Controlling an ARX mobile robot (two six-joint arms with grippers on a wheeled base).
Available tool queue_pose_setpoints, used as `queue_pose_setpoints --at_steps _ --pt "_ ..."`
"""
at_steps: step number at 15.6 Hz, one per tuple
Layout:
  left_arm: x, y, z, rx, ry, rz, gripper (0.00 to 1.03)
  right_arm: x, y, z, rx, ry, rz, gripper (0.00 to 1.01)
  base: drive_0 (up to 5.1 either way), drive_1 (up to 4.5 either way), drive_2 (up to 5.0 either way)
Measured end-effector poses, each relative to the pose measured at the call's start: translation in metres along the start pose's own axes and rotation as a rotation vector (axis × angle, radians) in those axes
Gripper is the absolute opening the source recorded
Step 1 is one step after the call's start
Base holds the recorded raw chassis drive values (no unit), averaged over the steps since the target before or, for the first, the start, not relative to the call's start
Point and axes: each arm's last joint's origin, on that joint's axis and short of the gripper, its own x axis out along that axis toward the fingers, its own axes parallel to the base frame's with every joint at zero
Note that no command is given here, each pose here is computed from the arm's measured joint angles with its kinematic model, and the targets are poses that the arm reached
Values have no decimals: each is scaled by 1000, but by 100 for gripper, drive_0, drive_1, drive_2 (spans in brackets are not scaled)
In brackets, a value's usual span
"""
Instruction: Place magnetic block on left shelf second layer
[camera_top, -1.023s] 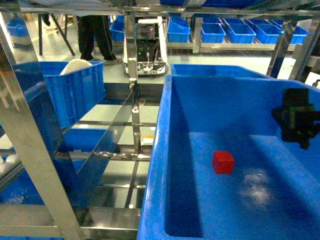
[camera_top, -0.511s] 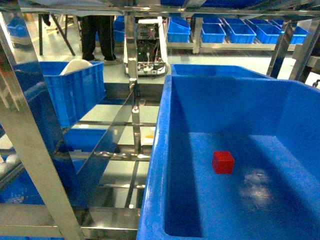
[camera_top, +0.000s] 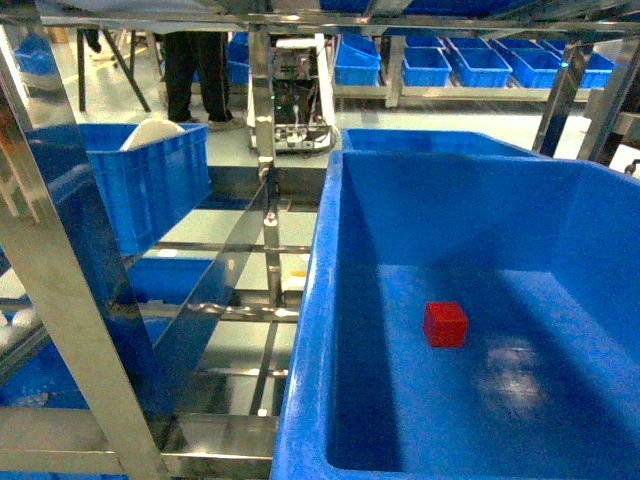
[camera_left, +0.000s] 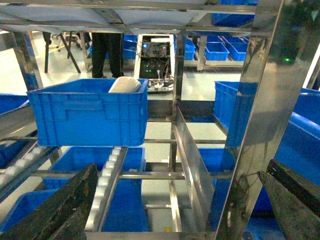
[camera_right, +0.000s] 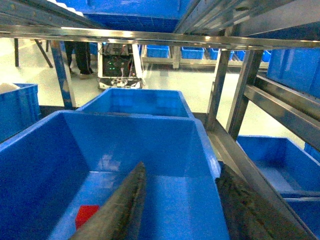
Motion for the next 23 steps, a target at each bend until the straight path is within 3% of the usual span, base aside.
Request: queue_pose_setpoints --at_steps 4,17,23 --pt "0 0 0 0 0 0 98 -20 0 -16 8 2 0 3 0 0 0" --pt "0 0 0 0 0 0 98 -60 1 -47 13 5 0 2 0 0 0" --pt "0 0 0 0 0 0 98 -72 1 -44 15 -20 0 2 0 0 0"
